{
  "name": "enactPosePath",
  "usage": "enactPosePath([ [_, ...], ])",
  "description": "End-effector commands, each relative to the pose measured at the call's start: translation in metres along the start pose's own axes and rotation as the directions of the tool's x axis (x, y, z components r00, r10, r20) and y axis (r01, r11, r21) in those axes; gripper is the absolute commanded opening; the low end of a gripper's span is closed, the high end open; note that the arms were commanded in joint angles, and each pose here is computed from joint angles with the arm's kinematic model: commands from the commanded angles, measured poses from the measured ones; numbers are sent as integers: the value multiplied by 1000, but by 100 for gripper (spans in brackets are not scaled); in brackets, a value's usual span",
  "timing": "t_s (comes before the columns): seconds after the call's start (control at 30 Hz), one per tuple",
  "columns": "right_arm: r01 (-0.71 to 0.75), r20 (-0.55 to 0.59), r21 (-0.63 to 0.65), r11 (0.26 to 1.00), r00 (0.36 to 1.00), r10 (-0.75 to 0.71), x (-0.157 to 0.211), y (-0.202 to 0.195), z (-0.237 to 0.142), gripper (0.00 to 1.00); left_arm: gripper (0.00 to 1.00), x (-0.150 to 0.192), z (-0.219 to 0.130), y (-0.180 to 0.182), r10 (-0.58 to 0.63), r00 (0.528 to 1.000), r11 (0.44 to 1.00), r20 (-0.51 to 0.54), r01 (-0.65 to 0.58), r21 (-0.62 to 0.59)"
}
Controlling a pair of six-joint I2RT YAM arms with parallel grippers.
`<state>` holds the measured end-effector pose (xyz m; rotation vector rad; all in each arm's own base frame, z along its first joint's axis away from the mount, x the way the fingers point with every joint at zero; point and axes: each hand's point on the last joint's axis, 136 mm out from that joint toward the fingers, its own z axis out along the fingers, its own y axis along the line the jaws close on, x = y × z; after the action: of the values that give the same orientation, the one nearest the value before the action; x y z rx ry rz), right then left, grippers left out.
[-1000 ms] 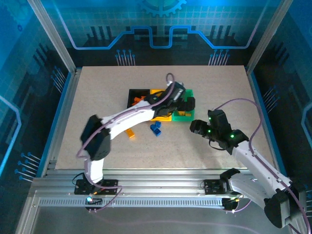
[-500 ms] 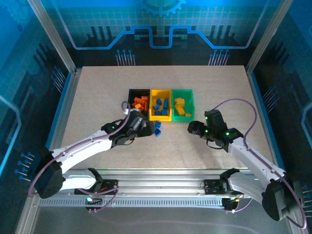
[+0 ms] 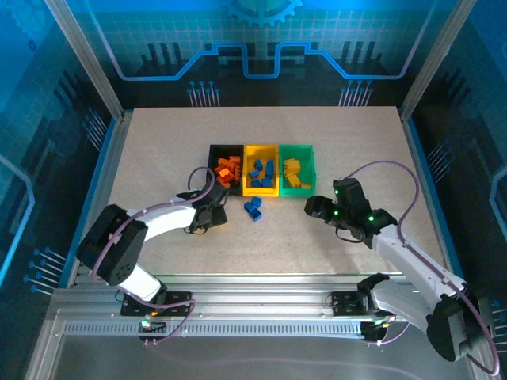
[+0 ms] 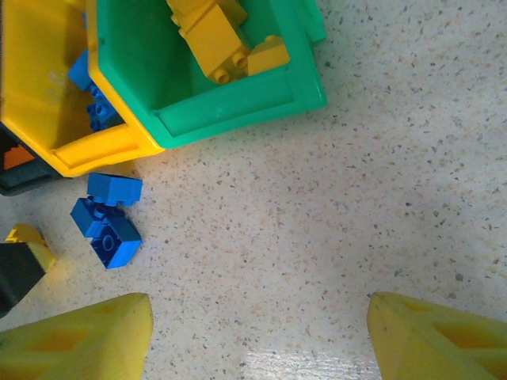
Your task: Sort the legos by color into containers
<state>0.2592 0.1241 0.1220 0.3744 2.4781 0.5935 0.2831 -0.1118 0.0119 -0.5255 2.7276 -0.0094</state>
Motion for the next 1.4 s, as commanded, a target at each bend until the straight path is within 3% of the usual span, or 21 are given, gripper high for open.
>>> enactPosePath([
  [0.0,-3,13,13,1000,1000,3,-1,-4,-6,73,68,-18,8,-9,-12,999,1000,41,11,5],
  [0.17,-1,21,19,1000,1000,0,-2,-6,-8,74,57,-20,13,-12,-2,999,1000,36,2,2],
  [0.37,-4,15,12,1000,1000,4,-1,-5,-5,74,59,-32,13,-8,27,997,999,67,-25,-30],
  [0.6,-2,15,11,1000,1000,2,0,-5,-7,74,33,-41,10,-13,48,995,999,82,-46,-26],
  [0.77,-1,25,12,1000,1000,1,-1,-5,-10,74,27,-40,-25,-32,59,992,994,109,-68,80],
  [0.93,-8,32,12,1000,999,8,-2,-6,-9,74,28,-33,-84,-86,155,970,959,187,-193,206],
  [1.1,-11,22,24,1000,1000,10,0,-9,-6,73,28,-27,-118,-161,224,948,899,225,-290,328],
  [1.37,-12,2,50,999,1000,12,6,-16,-4,73,28,-41,-114,-267,290,925,834,244,-369,410],
])
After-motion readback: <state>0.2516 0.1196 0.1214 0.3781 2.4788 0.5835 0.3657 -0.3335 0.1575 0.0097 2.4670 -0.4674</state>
